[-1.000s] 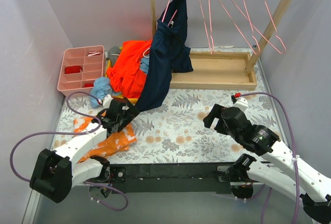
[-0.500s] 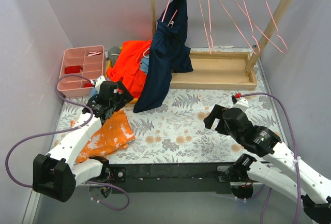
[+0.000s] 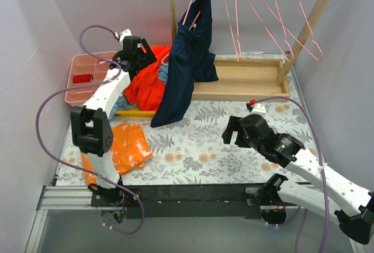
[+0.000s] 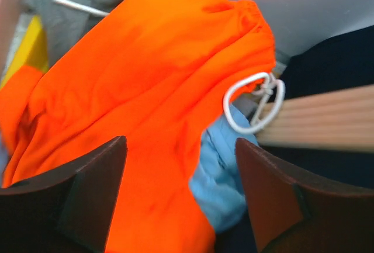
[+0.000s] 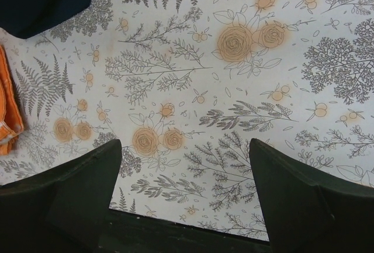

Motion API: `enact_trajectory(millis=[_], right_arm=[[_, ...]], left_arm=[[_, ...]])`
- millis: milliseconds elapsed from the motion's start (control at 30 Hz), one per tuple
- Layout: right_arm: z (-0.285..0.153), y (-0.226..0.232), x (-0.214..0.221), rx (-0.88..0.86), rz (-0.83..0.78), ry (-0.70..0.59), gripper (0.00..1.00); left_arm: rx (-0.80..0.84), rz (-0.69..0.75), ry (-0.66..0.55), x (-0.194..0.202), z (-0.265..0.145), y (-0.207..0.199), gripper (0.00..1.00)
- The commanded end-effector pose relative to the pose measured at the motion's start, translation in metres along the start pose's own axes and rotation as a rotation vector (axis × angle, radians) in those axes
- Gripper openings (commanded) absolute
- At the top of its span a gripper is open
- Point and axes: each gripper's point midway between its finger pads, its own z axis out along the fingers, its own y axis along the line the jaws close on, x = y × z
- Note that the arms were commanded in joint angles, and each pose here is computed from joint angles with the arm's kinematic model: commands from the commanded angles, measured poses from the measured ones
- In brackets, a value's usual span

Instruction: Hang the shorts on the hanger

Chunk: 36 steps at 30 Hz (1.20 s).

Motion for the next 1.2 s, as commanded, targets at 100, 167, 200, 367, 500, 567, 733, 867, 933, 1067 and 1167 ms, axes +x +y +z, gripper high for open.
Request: enact_trajectory(millis=[100,167,200,367,500,567,733,867,933,1067,1167], right_arm=[[-0.001,0.021,-0.015,-0.073,-0.028,-0.018,0.97],[0.001,0.021,-0.012,-0.071,-0.029,-0.014,0.97],[0.002,0.020,-0.011,-0.070,-0.026,-0.013,0.97],[0.005,0.020,-0.005,-0.071,-0.019,0.005,0.97],[0.007,0.017,-0.002,-0.062,-0.016,0.010,0.96],[0.008,0.016,-0.001,-0.056,-0.014,0.013,0.96],[0.010,0.016,0.002,-0.050,-0.015,0.023,0.96],[0.010,0.014,0.001,-0.045,-0.013,0.023,0.96],[0.009,0.014,0.001,-0.044,-0.016,0.021,0.96],[0.009,0.014,0.001,-0.044,-0.018,0.019,0.96],[0.008,0.014,0.000,-0.044,-0.022,0.019,0.96]], left_arm=[[0.025,0.093,0.089,0.015,0.049,-0.014,0.62],[0.016,0.084,0.100,0.021,0.054,-0.012,0.60],[0.010,0.086,0.110,0.027,0.056,-0.008,0.56],[-0.005,0.086,0.088,0.026,0.060,-0.004,0.40],[-0.008,0.080,0.025,0.007,0.050,-0.006,0.34],[0.008,0.083,0.000,-0.004,0.046,-0.011,0.14],[0.010,0.087,-0.021,-0.019,0.038,-0.013,0.00],[0.004,0.086,-0.094,-0.050,0.017,-0.012,0.00],[0.004,0.076,-0.162,-0.079,-0.004,-0.014,0.00],[0.014,0.070,-0.292,-0.134,-0.043,-0.017,0.00],[0.043,0.092,-0.380,-0.169,-0.075,-0.029,0.00]])
